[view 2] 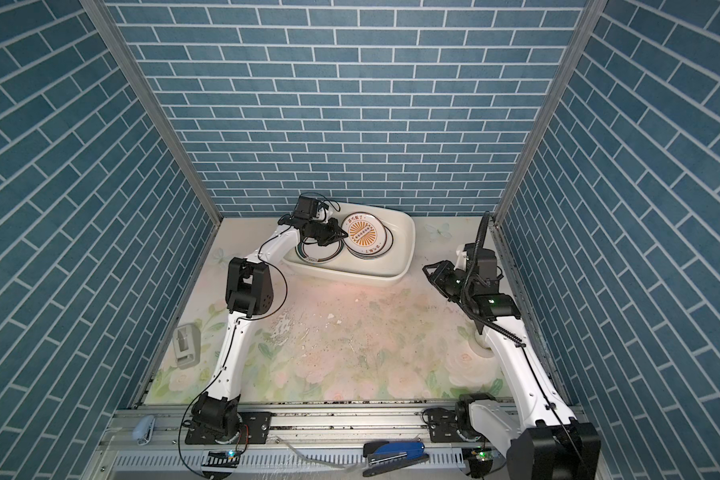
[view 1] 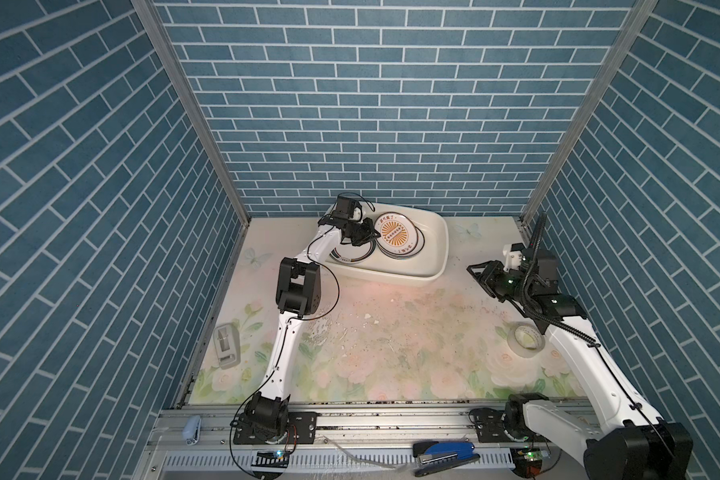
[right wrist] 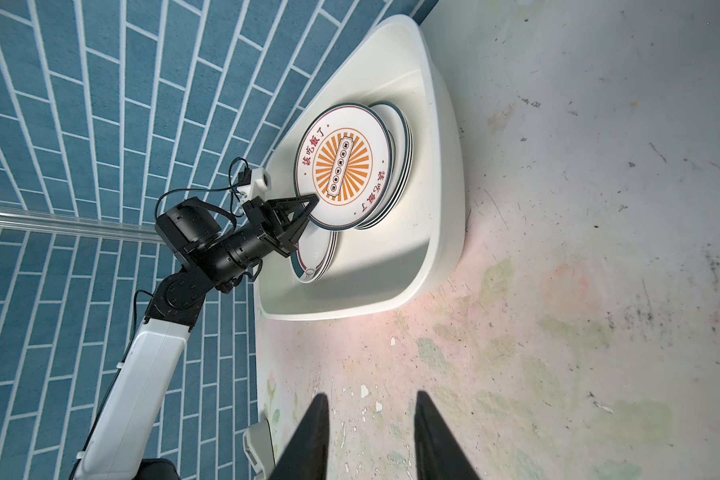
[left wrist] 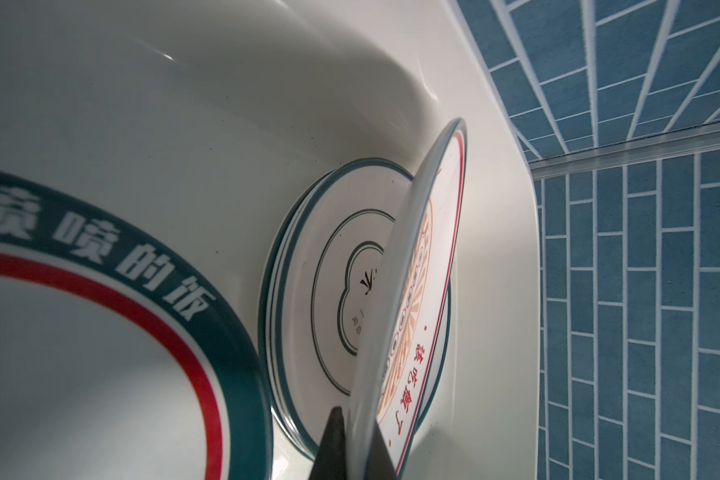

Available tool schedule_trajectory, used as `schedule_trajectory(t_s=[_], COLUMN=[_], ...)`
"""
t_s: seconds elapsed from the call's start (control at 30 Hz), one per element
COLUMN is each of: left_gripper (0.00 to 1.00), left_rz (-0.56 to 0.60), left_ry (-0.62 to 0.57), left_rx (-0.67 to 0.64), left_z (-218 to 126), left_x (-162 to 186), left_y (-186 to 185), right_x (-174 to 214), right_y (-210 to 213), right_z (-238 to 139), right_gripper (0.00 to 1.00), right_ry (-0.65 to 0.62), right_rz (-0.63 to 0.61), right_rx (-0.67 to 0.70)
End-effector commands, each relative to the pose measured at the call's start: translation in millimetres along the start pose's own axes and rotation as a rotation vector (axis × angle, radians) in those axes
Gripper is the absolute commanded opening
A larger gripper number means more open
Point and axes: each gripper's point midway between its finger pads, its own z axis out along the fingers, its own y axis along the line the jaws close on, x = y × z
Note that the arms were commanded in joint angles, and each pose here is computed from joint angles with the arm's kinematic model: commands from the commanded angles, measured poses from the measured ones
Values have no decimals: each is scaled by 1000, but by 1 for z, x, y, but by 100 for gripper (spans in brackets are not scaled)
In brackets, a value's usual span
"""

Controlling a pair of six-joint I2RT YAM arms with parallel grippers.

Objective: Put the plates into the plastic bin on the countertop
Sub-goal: 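Lower the sunburst plate into the bin with the left gripper while the right withdraws, then lay the sunburst plate flat onto the cloud-emblem stack with the left gripper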

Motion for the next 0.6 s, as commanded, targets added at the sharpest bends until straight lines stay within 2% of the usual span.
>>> schedule_trajectory(t_s=[0.0,0.57], left_gripper=[0,6], left_rz=[26,-5], left_ry=[-34,-20], left_rx=[39,35], left_z=[-2,5], left_x=[-12,-6], left_y=[-12,-5], right_x=[-2,-1], right_y=[-1,-4], right_z=[2,6], right_gripper=[35,35], right_ry=[-7,-1], right_rz=[10,14], right_rx=[1,-1])
